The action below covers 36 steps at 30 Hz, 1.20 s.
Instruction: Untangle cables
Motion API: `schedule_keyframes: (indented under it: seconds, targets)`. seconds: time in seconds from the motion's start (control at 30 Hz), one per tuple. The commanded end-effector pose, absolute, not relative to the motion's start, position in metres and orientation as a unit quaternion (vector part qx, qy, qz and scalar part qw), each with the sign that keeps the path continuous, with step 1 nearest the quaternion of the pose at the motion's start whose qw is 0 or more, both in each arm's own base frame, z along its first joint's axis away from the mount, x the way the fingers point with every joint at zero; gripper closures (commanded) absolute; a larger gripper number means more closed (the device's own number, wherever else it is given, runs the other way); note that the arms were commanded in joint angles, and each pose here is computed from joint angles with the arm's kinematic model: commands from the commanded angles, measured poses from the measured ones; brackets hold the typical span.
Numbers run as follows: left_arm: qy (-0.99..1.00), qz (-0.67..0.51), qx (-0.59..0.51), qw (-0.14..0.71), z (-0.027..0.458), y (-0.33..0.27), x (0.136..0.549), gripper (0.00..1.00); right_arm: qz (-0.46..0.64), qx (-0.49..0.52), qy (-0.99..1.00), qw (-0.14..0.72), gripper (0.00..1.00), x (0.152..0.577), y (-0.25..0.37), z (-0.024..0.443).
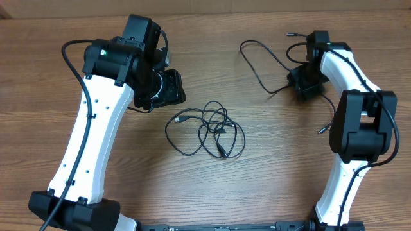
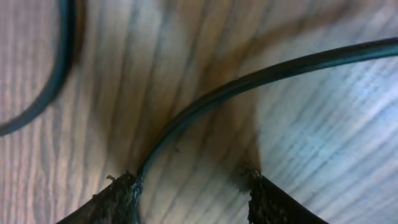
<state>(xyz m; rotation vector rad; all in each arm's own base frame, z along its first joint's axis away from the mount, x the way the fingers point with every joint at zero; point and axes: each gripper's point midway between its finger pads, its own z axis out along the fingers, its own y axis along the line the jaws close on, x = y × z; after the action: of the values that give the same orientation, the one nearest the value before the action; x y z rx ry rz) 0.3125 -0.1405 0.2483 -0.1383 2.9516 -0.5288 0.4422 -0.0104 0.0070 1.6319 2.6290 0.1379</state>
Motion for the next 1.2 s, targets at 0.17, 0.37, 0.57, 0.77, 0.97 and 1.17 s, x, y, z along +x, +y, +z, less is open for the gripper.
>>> schedule_keyframes:
  seconds: [0.17, 0.37, 0.57, 0.77, 0.97, 1.17]
  targets:
    - [0.982, -0.171, -0.034, 0.069, 0.246, -0.141, 0.311, 0.48, 0.037, 0.524, 0.849, 0.054, 0.84, 0.455, -0.019, 0.005]
    - [0.982, -0.171, -0.034, 0.068, 0.246, -0.141, 0.311, 0.48, 0.006, 0.526, 0.848, 0.067, 0.96, 0.453, -0.031, 0.003]
    - [0.983, -0.169, -0.035, 0.063, 0.246, -0.140, 0.309, 0.48, -0.019, 0.535, 0.840, 0.087, 0.96, 0.454, -0.061, 0.005]
    - [0.982, -0.170, -0.034, 0.068, 0.246, -0.141, 0.311, 0.48, 0.051, 0.531, 0.845, 0.048, 0.12, 0.450, -0.072, 0.005]
    - [0.981, -0.173, -0.037, 0.074, 0.247, -0.142, 0.314, 0.48, 0.201, 0.488, 0.849, 0.003, 0.00, 0.458, -0.039, 0.017]
    - [0.982, -0.172, -0.037, 0.071, 0.246, -0.141, 0.313, 0.48, 0.202, 0.479, 0.854, 0.002, 0.01, 0.457, -0.038, 0.028]
